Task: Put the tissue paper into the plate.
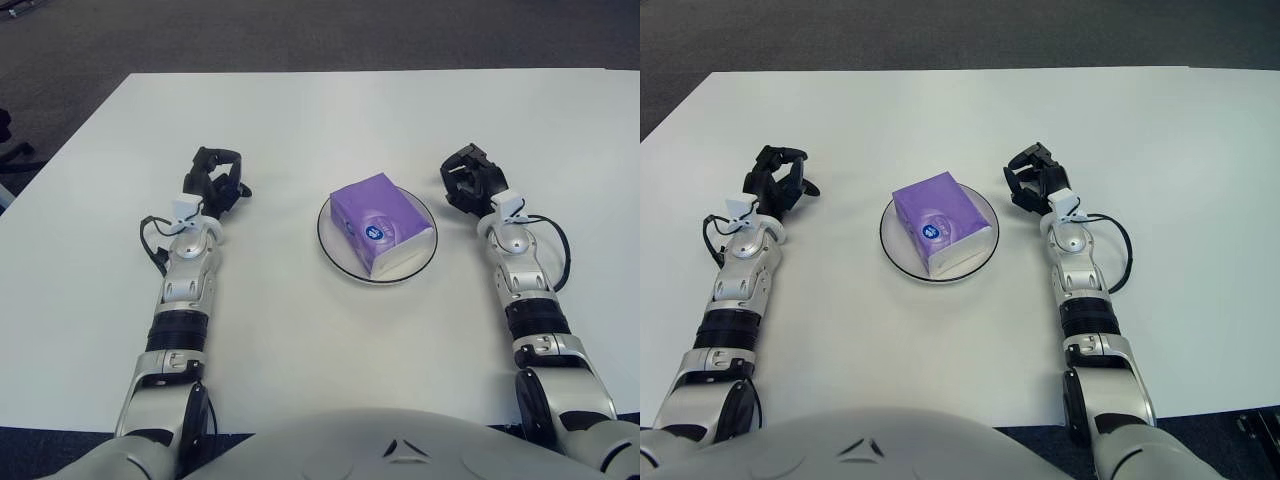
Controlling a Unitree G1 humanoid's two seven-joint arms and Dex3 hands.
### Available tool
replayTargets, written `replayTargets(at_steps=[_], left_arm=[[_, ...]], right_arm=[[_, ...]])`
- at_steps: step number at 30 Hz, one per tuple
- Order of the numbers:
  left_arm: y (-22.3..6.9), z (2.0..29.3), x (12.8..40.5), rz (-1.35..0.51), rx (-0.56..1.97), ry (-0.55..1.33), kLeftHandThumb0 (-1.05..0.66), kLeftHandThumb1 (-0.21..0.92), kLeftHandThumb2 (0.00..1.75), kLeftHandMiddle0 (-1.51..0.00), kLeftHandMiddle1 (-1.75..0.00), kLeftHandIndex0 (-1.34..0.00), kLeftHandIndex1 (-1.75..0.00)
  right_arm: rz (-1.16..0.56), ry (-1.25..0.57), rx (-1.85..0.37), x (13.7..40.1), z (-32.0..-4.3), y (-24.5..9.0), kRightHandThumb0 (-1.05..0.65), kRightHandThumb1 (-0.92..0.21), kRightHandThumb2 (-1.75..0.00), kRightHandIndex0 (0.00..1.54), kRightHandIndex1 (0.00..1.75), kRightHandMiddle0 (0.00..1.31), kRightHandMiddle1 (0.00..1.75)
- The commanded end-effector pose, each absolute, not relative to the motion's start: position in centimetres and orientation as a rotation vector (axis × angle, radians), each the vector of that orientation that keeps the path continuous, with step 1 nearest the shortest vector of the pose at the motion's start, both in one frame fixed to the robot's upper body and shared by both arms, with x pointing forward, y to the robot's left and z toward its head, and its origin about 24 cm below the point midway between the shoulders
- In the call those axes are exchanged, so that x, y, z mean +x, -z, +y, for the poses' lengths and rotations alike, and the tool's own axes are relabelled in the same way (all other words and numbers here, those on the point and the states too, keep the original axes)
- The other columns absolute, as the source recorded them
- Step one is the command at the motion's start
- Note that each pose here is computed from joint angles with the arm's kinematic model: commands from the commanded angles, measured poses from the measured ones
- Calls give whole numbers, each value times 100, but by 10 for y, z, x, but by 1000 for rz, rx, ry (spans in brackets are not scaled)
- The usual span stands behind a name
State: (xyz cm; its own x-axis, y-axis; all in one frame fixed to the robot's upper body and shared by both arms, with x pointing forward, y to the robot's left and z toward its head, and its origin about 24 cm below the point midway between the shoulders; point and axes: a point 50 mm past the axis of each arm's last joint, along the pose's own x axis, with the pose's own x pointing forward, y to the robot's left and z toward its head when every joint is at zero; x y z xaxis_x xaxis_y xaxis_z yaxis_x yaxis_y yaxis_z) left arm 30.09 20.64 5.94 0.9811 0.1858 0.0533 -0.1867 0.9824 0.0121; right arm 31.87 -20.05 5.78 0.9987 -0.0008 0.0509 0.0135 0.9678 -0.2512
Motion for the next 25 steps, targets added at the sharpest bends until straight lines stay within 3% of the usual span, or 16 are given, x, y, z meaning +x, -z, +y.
replayTargets(at_steps=[1,25], left_arm=[[-16,199,277,109,-7,-192,-36,92,38,-86,-175,-34,-161],[-4,190,268,137,-13,-165,-36,92,36,-86,-175,-37,-158]], right_arm=[[163,5,-223,290,-198,-4,-37,-78,-66,66,171,34,169],[149,29,-209,290,-200,-9,-37,-78,-65,66,170,34,169]])
